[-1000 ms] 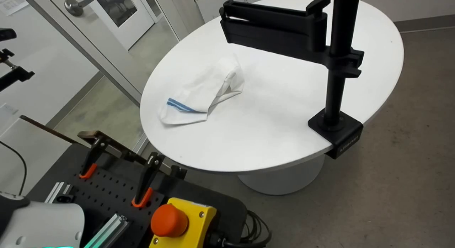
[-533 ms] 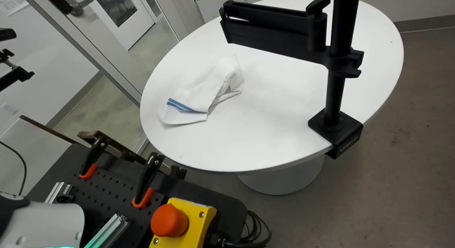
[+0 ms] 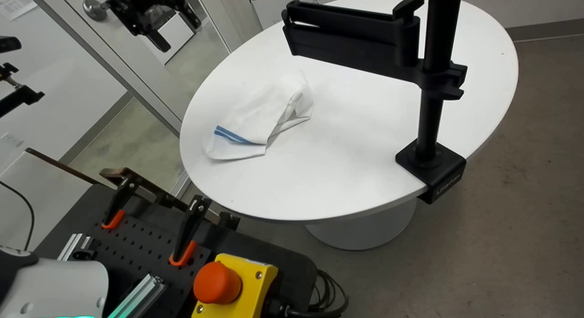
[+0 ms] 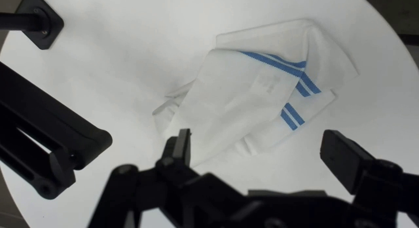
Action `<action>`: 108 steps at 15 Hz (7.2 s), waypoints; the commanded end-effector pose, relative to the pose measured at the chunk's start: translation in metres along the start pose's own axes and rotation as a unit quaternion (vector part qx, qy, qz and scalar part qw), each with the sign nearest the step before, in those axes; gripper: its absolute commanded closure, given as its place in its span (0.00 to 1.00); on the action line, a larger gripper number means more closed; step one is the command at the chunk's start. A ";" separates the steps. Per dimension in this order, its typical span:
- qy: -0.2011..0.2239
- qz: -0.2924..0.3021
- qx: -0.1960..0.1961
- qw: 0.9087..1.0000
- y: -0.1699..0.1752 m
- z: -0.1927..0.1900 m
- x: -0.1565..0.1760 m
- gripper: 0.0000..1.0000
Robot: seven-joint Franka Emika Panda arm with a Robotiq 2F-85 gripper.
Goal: Put the towel on the black rod
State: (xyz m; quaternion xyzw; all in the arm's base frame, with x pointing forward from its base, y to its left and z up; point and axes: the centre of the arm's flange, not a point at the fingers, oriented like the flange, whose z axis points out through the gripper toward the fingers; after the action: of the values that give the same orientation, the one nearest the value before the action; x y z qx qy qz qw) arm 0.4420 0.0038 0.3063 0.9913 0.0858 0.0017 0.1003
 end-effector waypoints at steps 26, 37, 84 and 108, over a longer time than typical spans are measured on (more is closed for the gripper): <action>0.001 0.090 -0.024 0.996 -0.021 0.120 0.085 0.00; -0.004 0.131 -0.034 0.991 -0.026 0.174 0.091 0.00; 0.056 0.117 -0.034 0.991 -0.008 0.060 0.079 0.98; 0.198 0.265 -0.134 0.934 0.158 -0.130 -0.052 0.98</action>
State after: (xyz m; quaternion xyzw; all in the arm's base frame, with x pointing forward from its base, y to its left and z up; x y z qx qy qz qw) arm 0.4252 -0.1139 0.4580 0.9417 -0.1371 0.2403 0.1914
